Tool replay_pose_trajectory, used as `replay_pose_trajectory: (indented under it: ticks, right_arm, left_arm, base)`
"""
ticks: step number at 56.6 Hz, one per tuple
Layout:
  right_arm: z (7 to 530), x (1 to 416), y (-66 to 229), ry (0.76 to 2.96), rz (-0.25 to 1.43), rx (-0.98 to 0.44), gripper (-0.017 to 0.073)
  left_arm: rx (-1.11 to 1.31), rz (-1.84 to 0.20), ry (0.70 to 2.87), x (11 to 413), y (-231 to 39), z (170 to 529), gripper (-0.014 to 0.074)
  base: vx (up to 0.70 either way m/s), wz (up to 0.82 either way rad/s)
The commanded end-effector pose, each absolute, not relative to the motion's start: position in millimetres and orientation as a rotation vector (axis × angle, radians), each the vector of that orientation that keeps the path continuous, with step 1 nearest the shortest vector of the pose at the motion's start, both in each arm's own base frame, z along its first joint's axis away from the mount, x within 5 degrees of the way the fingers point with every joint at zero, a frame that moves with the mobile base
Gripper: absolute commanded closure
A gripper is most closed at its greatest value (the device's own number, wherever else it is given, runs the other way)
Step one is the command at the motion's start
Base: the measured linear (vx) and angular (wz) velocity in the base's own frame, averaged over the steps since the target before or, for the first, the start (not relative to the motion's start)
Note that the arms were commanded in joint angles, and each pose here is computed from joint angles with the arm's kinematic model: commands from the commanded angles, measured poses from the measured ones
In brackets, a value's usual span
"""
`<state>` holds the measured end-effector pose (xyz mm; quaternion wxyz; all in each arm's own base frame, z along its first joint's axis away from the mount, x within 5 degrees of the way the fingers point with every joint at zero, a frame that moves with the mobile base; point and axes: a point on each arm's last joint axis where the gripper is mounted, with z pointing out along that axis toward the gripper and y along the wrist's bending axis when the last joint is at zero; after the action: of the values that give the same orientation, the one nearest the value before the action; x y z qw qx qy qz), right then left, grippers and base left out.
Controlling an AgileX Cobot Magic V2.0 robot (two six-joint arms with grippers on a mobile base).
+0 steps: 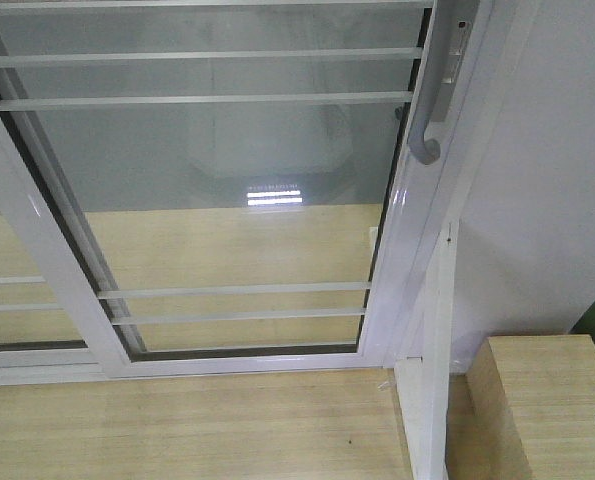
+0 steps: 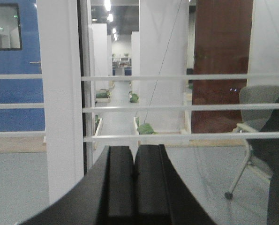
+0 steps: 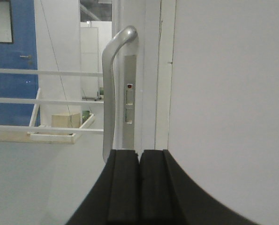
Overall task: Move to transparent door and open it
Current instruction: 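Raise both arms with grippers open in front of the door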
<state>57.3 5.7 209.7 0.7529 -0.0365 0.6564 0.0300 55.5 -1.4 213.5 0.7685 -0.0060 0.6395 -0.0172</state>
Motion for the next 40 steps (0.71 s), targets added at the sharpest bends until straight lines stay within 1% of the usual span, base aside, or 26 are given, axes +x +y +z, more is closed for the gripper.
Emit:
replay_pose_trajectory:
  ticks: [1, 8, 16, 21, 28, 34, 40]
  right_arm:
    - [226, 56, 6, 1.341, 0.095, -0.061, 0.0561]
    - [249, 58, 6, 1.376, 0.098, -0.053, 0.0561]
    - [286, 77, 7, 1.470, 0.089, -0.054, 0.0561]
    - [304, 102, 9, 1.534, 0.086, -0.059, 0.0561]
    - [327, 142, 13, 1.582, 0.060, -0.093, 0.0561]
    - [334, 183, 18, 1.619, 0.024, -0.152, 0.0561]
    - [338, 216, 22, 1.617, 0.033, -0.164, 0.0561]
  left_arm:
    - [-0.031, -0.082, 1.308, 55, -2, 221, 0.0591]
    - [-0.079, -0.119, 1.354, 60, -1, 237, 0.0591]
    - [-0.076, -0.112, 1.390, 77, -1, 274, 0.0591]
    - [-0.076, -0.113, 1.426, 99, -1, 298, 0.0591]
    - [-0.076, -0.111, 1.483, 138, -1, 322, 0.0591]
    - [-0.042, -0.095, 1.513, 174, -2, 334, 0.0591]
    - [-0.020, -0.096, 1.527, 208, -3, 337, 0.0591]
  base:
    - [0.00, 0.00]
    - [0.00, 0.00]
    - [0.00, 0.00]
    - [0.00, 0.00]
    - [0.00, 0.00]
    - [0.00, 0.00]
    - [0.00, 0.00]
